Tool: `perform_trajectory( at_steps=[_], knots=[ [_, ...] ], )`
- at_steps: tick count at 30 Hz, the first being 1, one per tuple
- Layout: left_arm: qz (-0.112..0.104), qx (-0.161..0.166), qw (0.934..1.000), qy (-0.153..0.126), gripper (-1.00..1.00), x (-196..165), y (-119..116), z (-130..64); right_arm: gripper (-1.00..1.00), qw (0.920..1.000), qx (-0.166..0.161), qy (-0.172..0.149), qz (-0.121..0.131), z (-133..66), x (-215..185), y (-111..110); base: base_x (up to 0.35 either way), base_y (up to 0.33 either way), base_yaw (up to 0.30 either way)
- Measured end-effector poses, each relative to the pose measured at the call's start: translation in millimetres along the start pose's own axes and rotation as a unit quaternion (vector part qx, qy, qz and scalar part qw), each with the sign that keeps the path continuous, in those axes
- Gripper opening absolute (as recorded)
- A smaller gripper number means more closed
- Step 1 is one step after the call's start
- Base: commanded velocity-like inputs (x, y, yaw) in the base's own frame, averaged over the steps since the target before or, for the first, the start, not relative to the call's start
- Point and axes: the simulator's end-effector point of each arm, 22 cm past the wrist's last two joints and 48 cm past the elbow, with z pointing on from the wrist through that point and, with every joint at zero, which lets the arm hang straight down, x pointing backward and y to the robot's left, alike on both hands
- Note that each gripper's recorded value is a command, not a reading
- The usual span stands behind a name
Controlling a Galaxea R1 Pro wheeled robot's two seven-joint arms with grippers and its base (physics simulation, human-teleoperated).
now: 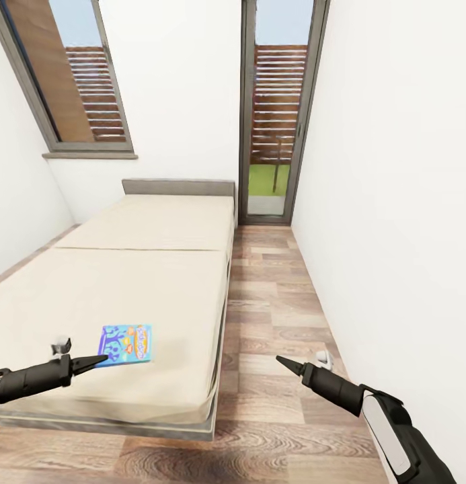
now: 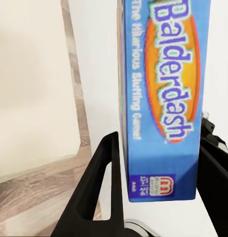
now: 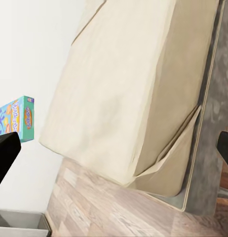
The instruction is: Put all the toys in the child's room - the three board games (two on the bed and one on the table), the two jigsaw puzzles on the table, and the tennis ball on the table - inside the toy box on the table in the child's room.
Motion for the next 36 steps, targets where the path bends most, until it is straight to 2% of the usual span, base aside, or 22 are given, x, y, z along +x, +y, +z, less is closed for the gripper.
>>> perform_trajectory(
  at_steps=[9,27,36],
  knots=[
    [-0.002,-0.007,1.0,-0.001,-1.0,-12,-14,-12.3,1.0,1.0,-0.003,-0.004,-0.003,-4.2,-13,16,0.0,0.0,0.033],
    [0.01,-0.013,0.9999,-0.006,-1.0,-36,-49,-33.2,1.0,0.9998,-0.012,-0.01,-0.013,-11.9,-40,55,-0.002,0.0,0.2],
    [0.013,-0.012,0.9998,-0.008,-1.0,-46,-67,-39.5,1.0,0.9996,-0.015,-0.013,-0.019,-16.6,-53,74,-0.15,0.0,0.173]
  ],
)
